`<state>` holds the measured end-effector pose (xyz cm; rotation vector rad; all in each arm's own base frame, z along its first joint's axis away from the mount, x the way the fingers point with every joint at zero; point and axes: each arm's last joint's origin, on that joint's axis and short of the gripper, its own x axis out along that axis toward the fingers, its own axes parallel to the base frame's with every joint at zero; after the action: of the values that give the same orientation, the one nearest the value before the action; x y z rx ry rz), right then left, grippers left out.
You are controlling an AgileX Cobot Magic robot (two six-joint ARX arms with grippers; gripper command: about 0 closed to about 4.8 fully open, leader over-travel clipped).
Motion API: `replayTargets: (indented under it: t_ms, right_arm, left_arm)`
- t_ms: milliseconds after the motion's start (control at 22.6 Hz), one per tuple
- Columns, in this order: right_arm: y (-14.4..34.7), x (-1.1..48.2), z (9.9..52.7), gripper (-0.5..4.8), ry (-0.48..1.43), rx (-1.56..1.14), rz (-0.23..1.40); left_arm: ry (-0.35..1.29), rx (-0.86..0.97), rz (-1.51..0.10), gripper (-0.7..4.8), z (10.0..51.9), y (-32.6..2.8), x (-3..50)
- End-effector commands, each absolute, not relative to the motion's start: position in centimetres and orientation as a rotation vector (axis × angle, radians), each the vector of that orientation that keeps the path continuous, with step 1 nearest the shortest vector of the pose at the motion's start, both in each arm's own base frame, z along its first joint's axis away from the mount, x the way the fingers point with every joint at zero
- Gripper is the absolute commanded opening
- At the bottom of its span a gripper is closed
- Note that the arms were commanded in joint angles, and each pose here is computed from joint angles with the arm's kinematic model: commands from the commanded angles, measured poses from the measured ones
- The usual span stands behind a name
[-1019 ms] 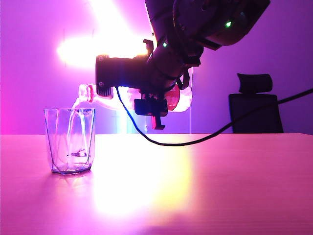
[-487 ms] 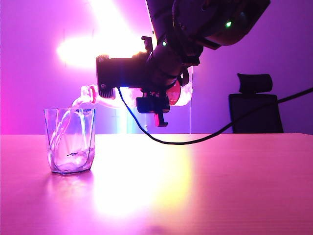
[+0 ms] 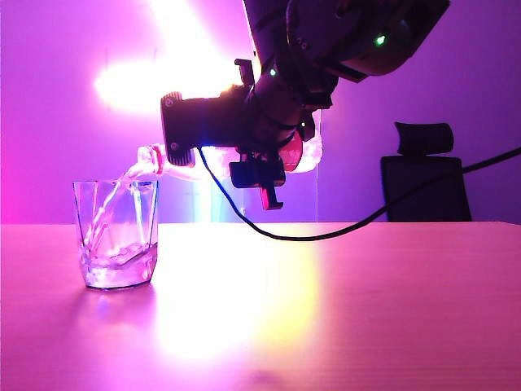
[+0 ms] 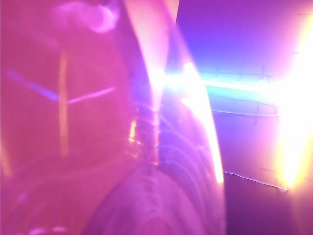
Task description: Pick up the mineral water bottle on the table and pour water into the mug until it's half full.
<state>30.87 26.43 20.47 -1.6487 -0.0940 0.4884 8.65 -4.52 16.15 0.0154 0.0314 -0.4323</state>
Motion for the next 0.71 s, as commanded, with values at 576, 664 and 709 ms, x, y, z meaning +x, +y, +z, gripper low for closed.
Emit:
replayTargets:
  t_ms: [576, 664, 709]
  right_arm:
    - [26.62, 30.96, 21.77, 2.47, -0.149, -1.629, 0.429]
    - [26.62, 30.96, 21.77, 2.47, -0.149, -1.628, 0.429]
    - [26.62, 30.96, 21.77, 2.47, -0.149, -1.628, 0.429]
  left_arm:
    - [0.017, 0.008, -0.435, -0.02, 16.40, -4.52, 8.63]
    - [0.017, 0.008, -0.435, -0.02, 16.40, -4.52, 8.63]
    - [0.017, 0.008, -0.435, -0.02, 16.40, -4.52, 8.63]
